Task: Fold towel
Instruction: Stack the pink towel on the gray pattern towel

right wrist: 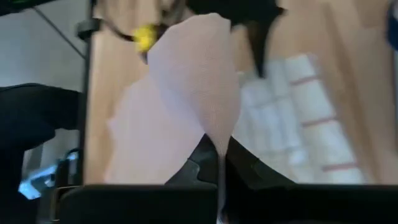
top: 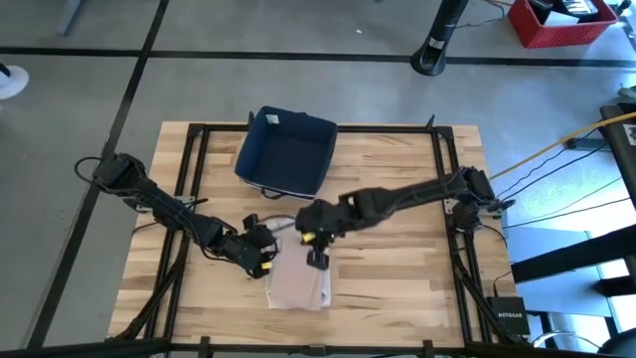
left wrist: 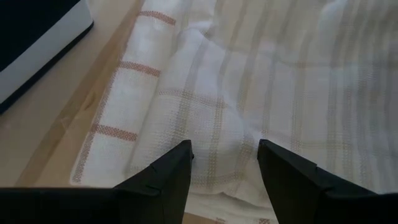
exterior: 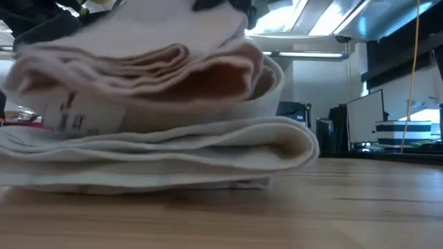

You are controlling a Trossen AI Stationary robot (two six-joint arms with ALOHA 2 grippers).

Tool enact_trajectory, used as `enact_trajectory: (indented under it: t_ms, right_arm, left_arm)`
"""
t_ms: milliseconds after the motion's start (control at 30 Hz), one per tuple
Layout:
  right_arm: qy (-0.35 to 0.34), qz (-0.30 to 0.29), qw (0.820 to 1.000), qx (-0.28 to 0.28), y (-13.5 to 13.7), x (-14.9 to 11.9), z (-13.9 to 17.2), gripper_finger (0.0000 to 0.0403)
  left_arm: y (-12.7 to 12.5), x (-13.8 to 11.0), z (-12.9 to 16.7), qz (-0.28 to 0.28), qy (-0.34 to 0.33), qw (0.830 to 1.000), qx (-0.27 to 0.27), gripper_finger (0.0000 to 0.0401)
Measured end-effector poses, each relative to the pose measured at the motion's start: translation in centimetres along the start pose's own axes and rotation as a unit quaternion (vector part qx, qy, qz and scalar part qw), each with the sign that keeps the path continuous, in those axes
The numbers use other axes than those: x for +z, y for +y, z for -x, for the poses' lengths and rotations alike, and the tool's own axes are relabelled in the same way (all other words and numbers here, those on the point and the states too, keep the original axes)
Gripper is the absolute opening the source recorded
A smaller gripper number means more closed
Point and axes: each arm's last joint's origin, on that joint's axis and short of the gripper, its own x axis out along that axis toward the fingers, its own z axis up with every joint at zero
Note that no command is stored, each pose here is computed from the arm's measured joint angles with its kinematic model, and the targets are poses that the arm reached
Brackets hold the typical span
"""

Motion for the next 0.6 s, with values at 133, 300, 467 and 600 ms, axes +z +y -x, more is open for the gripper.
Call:
enact_trajectory:
  t_ms: [133, 300, 467, 600]
  right_arm:
    - [0.002, 0.004, 1.000, -0.012, -2.0, 0.6, 0.1, 0.0004]
    - [0.020, 0.011, 0.999, -0.023, -3.8, -0.1, -0.9, 0.0004]
    - [0.044, 0.040, 0.998, -0.027, -5.0, -2.3, -3.0, 0.0004]
    - [0.018, 0.087, 0.996, -0.025, -5.4, -3.1, -4.4, 0.0005]
  left_arm:
    - [0.0, 0.0, 0.0, 0.000, 0.000, 1.000, 0.000, 0.0178]
    - [0.0, 0.0, 0.0, 0.000, 0.000, 1.000, 0.000, 0.0178]
    - [0.0, 0.0, 0.0, 0.000, 0.000, 1.000, 0.000, 0.0178]
    - [0.0, 0.0, 0.0, 0.000, 0.000, 1.000, 0.000, 0.0178]
